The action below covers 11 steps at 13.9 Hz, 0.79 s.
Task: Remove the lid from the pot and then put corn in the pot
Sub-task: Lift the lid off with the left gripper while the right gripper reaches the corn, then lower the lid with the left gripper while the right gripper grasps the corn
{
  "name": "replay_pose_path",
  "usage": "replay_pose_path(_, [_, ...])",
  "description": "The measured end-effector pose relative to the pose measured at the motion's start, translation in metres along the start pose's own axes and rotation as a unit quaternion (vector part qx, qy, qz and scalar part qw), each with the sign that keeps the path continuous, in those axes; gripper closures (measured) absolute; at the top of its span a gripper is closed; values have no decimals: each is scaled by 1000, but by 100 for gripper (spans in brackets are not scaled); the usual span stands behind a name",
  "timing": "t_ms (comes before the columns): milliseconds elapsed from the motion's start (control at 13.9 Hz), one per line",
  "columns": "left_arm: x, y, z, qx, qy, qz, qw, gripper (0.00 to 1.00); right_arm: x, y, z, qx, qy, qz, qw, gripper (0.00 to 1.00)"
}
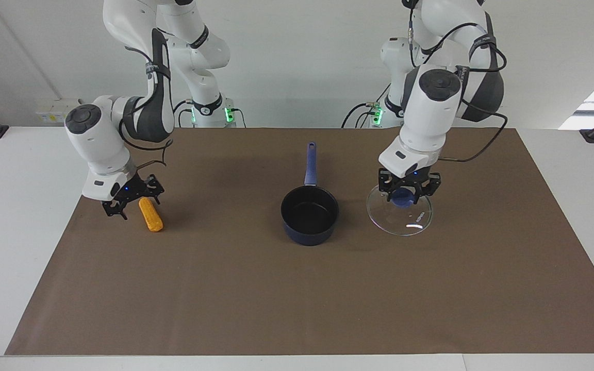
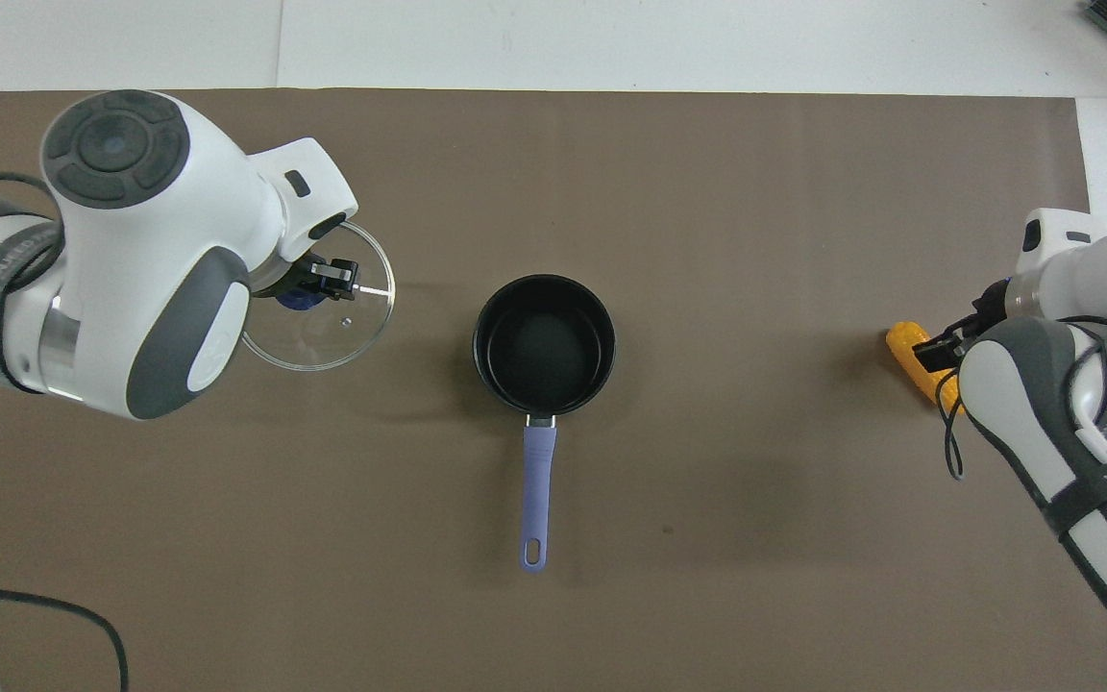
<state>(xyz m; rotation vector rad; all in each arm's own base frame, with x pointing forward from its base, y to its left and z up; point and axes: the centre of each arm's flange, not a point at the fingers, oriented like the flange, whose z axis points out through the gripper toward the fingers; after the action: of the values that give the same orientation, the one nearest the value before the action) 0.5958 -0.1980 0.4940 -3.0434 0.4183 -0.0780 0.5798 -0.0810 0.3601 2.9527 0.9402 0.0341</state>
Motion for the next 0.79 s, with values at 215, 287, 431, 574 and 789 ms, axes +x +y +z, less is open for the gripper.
replay_pose_path(215, [-11, -71, 8, -12, -11, 23, 1000, 35, -8, -2, 33, 8, -10, -17, 1000, 0])
replay_pose_path(287, [-16, -97, 13, -15, -15, 31, 999, 35, -10, -4, 44, 6, -10, -24, 1000, 0])
replay_pose_path(431, [-25, -132, 21, -18, -19, 42, 999, 35, -15, -4, 62, 9, -14, -30, 999, 0])
replay_pose_path(574, [-35, -155, 31, -19, -14, 48, 999, 35, -20, -3, 67, 11, -16, -33, 999, 0])
replay_pose_path(789, [-56, -163, 51, -18, -6, 44, 999, 35, -24, 1, 67, 11, -17, -30, 999, 34])
